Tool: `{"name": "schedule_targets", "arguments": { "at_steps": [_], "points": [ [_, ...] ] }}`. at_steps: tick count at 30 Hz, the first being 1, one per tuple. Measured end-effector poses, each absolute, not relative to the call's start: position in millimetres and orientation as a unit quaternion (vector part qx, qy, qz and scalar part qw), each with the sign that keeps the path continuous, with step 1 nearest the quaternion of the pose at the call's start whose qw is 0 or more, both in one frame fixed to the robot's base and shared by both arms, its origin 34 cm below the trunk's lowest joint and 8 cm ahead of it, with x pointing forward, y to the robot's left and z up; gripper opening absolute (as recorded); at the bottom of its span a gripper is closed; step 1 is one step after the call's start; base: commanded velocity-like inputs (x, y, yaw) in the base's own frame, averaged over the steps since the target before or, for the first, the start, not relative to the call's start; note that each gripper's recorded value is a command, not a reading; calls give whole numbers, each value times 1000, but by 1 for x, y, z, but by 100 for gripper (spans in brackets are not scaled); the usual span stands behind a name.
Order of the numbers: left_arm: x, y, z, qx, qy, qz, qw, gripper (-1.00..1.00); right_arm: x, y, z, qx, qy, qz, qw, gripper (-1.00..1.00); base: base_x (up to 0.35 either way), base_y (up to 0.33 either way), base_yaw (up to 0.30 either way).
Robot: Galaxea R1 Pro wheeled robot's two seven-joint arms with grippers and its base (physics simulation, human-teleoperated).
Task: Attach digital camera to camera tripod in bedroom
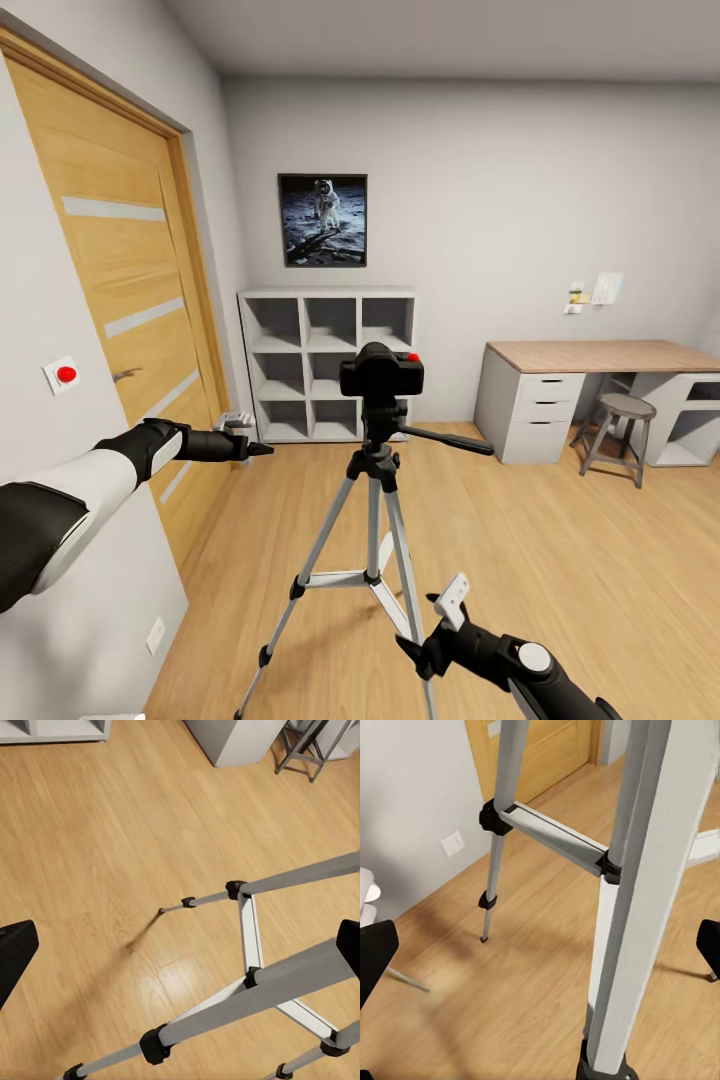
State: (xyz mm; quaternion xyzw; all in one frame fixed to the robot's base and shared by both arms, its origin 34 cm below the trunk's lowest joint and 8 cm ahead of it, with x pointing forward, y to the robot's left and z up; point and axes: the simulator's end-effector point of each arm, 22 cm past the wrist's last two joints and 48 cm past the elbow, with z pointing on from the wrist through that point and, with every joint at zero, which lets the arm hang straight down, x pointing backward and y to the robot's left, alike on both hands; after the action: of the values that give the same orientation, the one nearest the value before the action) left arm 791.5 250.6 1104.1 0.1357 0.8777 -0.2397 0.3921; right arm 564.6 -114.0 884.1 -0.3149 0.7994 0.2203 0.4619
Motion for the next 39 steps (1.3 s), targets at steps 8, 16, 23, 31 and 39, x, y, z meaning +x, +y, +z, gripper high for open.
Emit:
{"name": "schedule_targets", "arguments": {
  "at_steps": [8, 16, 23, 31, 39],
  "points": [
    [796, 260, 1099, 125, 884, -217, 394, 100, 575, -127, 886, -297, 805, 202, 472, 100, 0, 0, 0],
    [791, 276, 1072, 106, 898, -185, 384, 100, 586, -155, 872, -259, 826, 147, 478, 100, 0, 0, 0],
    [781, 286, 1048, 94, 908, -172, 371, 100, 577, -182, 841, -235, 850, 113, 458, 100, 0, 0, 0],
    [774, 302, 1023, 76, 920, -138, 359, 100, 556, -201, 807, -227, 863, 102, 440, 100, 0, 0, 0],
    [760, 313, 998, 65, 930, -117, 343, 100, 537, -214, 784, -222, 876, 96, 418, 100, -2, 0, -44]
  ]
}}
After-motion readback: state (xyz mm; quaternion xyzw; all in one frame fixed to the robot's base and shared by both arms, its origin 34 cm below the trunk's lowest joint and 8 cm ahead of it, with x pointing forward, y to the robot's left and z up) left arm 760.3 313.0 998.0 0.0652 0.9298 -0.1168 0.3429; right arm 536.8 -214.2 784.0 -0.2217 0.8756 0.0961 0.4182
